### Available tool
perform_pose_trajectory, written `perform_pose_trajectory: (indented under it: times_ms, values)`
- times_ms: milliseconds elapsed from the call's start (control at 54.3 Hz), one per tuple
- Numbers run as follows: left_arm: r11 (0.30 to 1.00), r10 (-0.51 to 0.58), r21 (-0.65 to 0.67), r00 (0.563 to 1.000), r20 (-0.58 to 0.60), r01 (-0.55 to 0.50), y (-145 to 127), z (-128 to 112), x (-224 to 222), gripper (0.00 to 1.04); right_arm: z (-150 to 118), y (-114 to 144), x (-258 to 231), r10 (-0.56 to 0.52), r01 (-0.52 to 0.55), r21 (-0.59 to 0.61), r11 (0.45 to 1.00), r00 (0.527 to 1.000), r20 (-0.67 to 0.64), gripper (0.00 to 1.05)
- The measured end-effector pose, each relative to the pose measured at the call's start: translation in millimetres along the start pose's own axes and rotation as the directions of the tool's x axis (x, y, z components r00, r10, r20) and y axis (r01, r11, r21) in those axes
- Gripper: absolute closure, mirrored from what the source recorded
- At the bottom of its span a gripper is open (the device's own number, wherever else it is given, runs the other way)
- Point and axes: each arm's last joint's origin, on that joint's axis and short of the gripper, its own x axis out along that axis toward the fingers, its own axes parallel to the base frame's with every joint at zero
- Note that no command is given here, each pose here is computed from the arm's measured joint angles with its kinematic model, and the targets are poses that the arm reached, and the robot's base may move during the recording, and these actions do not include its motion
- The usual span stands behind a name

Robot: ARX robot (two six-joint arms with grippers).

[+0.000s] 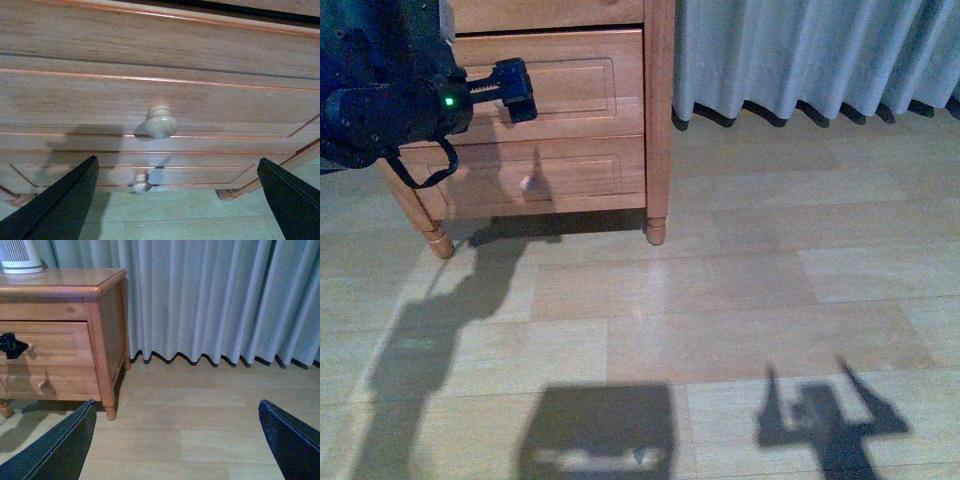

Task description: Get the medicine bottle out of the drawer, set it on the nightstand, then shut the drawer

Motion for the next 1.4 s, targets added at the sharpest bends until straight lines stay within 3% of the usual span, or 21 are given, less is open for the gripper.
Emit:
perform_pose_trajectory:
  times_ms: [350,663,1178,1399]
  values:
    - [0.999,-0.027,0.047,0.999,0.031,0.025,-11,-3,13,0.06,0,0,0,0.0,0.0,0.0,1.0,1.0,0.0,0.07]
    - [0.993,0.015,0.115,0.999,0.05,-0.021,-14,-14,25,0.06,0,0,0,0.0,0.0,0.0,1.0,1.0,0.0,0.07]
    - [0.995,0.038,0.085,0.993,0.112,-0.048,-15,-8,48,0.06,0,0,0,0.0,0.0,0.0,1.0,1.0,0.0,0.07]
    - [0.996,0.044,0.069,0.994,0.097,-0.051,-12,-17,55,0.09,0,0,0,0.0,0.0,0.0,1.0,1.0,0.0,0.07]
